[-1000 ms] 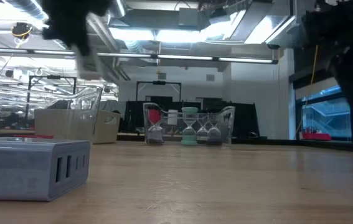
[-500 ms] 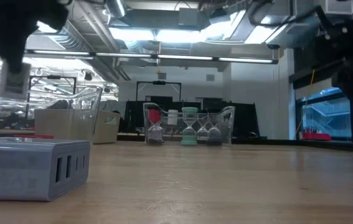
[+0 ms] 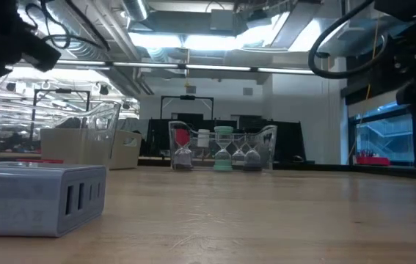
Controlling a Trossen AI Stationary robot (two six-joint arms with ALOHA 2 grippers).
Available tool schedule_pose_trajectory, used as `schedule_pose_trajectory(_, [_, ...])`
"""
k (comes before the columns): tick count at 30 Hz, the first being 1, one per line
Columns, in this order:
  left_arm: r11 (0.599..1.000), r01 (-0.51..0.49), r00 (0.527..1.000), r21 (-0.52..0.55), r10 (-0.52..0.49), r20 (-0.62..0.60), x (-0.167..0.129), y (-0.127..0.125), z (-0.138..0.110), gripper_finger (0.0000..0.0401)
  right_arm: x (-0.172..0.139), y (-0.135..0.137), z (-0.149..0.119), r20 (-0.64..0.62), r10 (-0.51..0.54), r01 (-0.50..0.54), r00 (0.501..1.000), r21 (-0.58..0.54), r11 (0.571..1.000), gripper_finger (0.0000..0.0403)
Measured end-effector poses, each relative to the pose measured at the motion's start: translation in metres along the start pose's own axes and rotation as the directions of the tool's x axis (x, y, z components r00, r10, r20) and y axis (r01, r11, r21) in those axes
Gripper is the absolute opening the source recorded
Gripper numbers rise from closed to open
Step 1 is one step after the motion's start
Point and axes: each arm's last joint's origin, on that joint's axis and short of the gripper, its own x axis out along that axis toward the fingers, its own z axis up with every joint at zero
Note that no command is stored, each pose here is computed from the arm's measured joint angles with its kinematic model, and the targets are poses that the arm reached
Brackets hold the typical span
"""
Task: Pick & Place Office items
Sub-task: Put the white digital clock into the bottom transparent bin, then put the blue digital clock into the bottom transparent bin
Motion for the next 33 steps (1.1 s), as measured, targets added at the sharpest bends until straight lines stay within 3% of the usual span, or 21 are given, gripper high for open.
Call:
schedule_pose_trajectory(11, [0.999, 0.034, 0.998, 0.033, -0.035, 0.048, 0.010, -0.003, 0.002, 0.0073, 0.000, 0.001, 0.003, 0.055, -0.007, 0.008, 0.998, -0.020, 1.000, 0.0304])
schedule_pose_trajectory(18, [0.999, 0.029, 0.997, 0.022, -0.030, 0.068, 0.010, -0.003, 0.002, 0.0126, 0.005, 0.005, 0.006, 0.052, -0.010, 0.012, 0.999, -0.043, 0.999, 0.0304])
schedule_pose_trajectory(26, [0.999, 0.040, 0.998, 0.035, -0.041, 0.045, 0.009, -0.003, 0.001, 0.0193, 0.023, 0.011, 0.009, -0.055, -0.032, 0.025, 0.998, -0.111, 0.994, 0.0304])
schedule_pose_trajectory(33, [0.995, 0.103, 0.991, -0.002, -0.102, 0.089, -0.008, -0.003, 0.009, 0.0206, 0.034, 0.014, 0.010, -0.094, -0.062, 0.044, 0.994, -0.182, 0.982, 0.0304])
